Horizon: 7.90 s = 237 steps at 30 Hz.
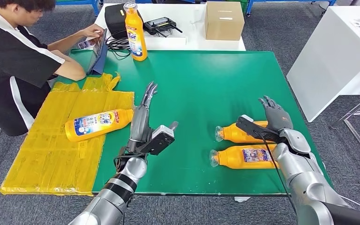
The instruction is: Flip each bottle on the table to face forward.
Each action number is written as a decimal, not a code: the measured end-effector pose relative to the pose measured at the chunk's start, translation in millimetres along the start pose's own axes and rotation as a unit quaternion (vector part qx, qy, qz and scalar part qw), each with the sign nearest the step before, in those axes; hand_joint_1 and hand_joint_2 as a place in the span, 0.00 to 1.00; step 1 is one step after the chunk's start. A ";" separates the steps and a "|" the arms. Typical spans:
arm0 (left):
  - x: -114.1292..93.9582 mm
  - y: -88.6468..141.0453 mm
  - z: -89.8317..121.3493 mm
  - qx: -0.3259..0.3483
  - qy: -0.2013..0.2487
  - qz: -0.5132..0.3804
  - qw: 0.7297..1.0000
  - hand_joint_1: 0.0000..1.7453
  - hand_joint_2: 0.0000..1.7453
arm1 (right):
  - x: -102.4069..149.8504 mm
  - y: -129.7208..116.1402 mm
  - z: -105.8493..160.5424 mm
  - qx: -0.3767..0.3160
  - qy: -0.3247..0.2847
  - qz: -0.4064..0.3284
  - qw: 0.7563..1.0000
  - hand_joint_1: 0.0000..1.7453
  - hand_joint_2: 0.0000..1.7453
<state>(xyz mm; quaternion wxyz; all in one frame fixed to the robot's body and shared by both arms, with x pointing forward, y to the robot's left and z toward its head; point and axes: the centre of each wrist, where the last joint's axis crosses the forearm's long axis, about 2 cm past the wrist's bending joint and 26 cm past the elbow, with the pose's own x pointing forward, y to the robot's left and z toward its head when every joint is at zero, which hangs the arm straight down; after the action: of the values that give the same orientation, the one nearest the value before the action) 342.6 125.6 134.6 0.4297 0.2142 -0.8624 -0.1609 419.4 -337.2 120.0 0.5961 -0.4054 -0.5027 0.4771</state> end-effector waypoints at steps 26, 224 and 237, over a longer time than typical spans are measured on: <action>5.6 -4.8 3.4 0.002 -0.005 0.022 1.000 0.00 1.00 | -47.7 32.6 24.5 0.100 0.106 0.025 0.989 0.00 1.00; -156.5 122.7 21.1 -0.163 0.278 -0.372 0.870 0.00 1.00 | 157.4 20.9 114.8 -0.237 -0.277 -0.195 0.910 0.00 1.00; -153.9 118.6 18.5 -0.145 0.299 -0.338 0.881 0.00 1.00 | 143.6 14.3 115.0 -0.261 -0.261 -0.198 0.908 0.00 1.00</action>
<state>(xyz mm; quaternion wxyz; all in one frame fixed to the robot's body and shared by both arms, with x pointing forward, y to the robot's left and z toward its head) 383.1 307.0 75.2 0.6132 0.4657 -0.5352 -0.3475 309.4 -193.5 155.8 0.3986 -0.2996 -0.8171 0.2894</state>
